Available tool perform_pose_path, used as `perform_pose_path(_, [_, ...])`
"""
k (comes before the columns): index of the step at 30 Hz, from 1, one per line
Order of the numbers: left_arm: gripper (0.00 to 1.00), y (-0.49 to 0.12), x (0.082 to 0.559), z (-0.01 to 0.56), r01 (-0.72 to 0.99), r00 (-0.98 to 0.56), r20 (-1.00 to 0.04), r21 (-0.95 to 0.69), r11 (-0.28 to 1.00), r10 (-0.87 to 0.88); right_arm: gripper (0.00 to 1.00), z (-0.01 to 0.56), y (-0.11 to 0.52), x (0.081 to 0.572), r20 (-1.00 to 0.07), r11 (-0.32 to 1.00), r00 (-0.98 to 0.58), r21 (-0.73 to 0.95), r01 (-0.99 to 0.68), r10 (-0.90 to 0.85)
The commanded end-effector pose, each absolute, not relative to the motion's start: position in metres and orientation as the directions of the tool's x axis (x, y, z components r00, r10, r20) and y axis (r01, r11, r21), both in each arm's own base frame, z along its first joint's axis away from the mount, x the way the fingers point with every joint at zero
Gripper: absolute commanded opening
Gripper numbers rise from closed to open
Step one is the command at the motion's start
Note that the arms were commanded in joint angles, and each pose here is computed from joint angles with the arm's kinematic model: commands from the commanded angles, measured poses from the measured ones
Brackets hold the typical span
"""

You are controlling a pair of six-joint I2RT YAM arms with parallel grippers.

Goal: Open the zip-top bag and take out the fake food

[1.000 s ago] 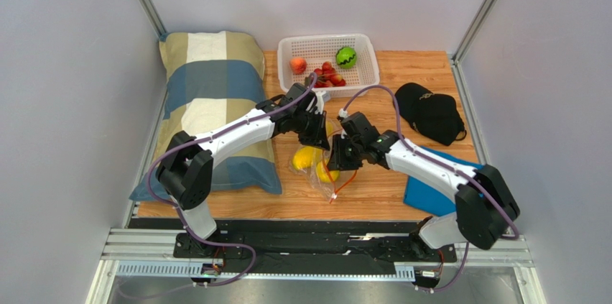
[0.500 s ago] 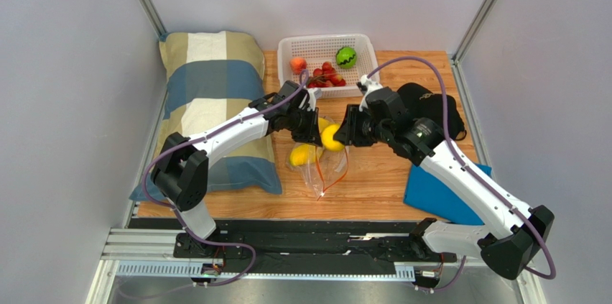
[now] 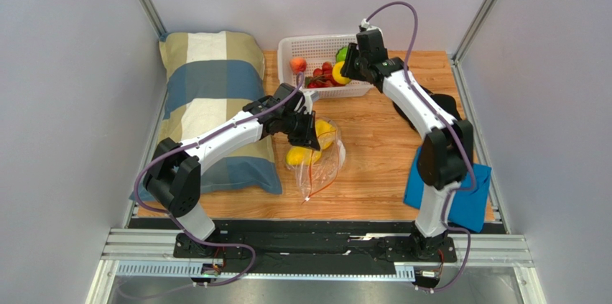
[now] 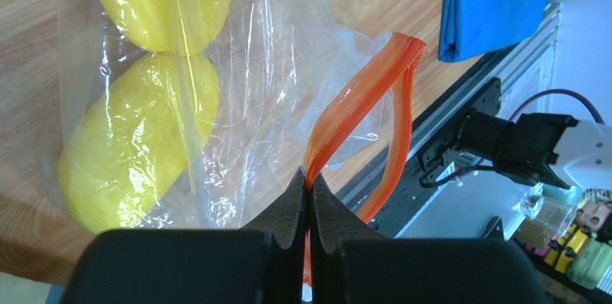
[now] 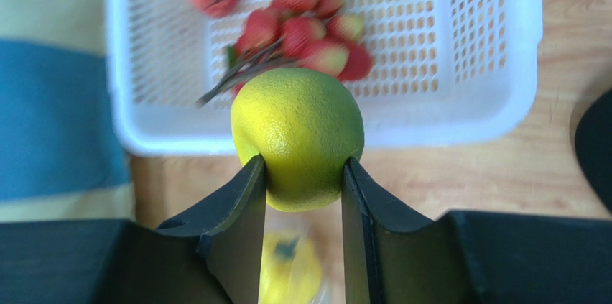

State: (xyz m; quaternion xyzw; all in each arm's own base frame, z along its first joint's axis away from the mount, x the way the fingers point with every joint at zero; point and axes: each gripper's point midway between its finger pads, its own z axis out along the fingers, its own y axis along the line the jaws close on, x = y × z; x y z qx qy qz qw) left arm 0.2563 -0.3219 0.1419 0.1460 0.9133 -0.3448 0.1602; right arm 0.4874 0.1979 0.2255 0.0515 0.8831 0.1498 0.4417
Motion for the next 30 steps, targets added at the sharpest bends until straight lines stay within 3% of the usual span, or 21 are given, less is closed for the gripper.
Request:
perform_pose_path(1, [0.00,-0.333,0.260,0.175,0.446,-0.874,-0.455,-0.615,0.651,0.169,0.03,0.202,0.177,0.550,-0.767,0.963,-0.603,0.271,0.006,0.219])
perform_pose_path(5, [0.00,-0.341,0.261,0.184,0.471,-0.867,-0.463,-0.637,0.610,0.185,0.13,0.185,0.179,0.573,-0.761,0.977,-0.633,0.211,-0.029,0.146])
perform_pose_path(9, [0.00,-0.348,0.262,0.192,0.486,-0.862,-0.473,-0.660,0.573,0.185,0.53,0.183,0.171,0.572,-0.739,0.985,-0.664,0.171,-0.020,0.115])
perform_pose_path(14, [0.00,-0.351,0.265,0.194,0.478,-0.865,-0.470,-0.665,0.574,0.176,0.73,0.199,0.165,0.532,-0.691,0.985,-0.716,0.171,-0.034,0.095])
perform_pose_path(17, [0.00,-0.354,0.269,0.194,0.467,-0.870,-0.466,-0.673,0.574,0.160,0.72,0.194,0.161,0.488,-0.604,0.982,-0.792,0.185,-0.037,0.084])
perform_pose_path(19, [0.00,-0.357,0.271,0.197,0.459,-0.873,-0.467,-0.683,0.568,0.143,0.68,0.226,0.167,0.454,-0.629,0.968,-0.772,0.240,-0.078,0.094])
perform_pose_path(20, [0.00,-0.358,0.272,0.198,0.453,-0.875,-0.464,-0.689,0.566,0.136,0.67,0.203,0.170,0.428,-0.573,0.961,-0.816,0.260,-0.088,0.080])
perform_pose_path(23, [0.00,-0.366,0.274,0.205,0.441,-0.883,-0.454,-0.714,0.543,0.120,0.62,0.246,0.179,0.375,-0.637,0.927,-0.763,0.340,-0.155,0.106])
perform_pose_path(25, [0.00,-0.372,0.274,0.215,0.444,-0.881,-0.460,-0.724,0.527,0.109,0.54,0.251,0.184,0.331,-0.645,0.900,-0.757,0.386,-0.203,0.105])
perform_pose_path(27, [0.00,-0.379,0.270,0.221,0.453,-0.878,-0.465,-0.729,0.513,0.114,0.52,0.238,0.197,0.296,-0.601,0.862,-0.794,0.446,-0.242,0.088])
perform_pose_path(30, [0.00,-0.390,0.266,0.235,0.439,-0.886,-0.453,-0.761,0.477,0.093,0.48,0.254,0.204,0.260,-0.627,0.810,-0.774,0.500,-0.306,0.095])
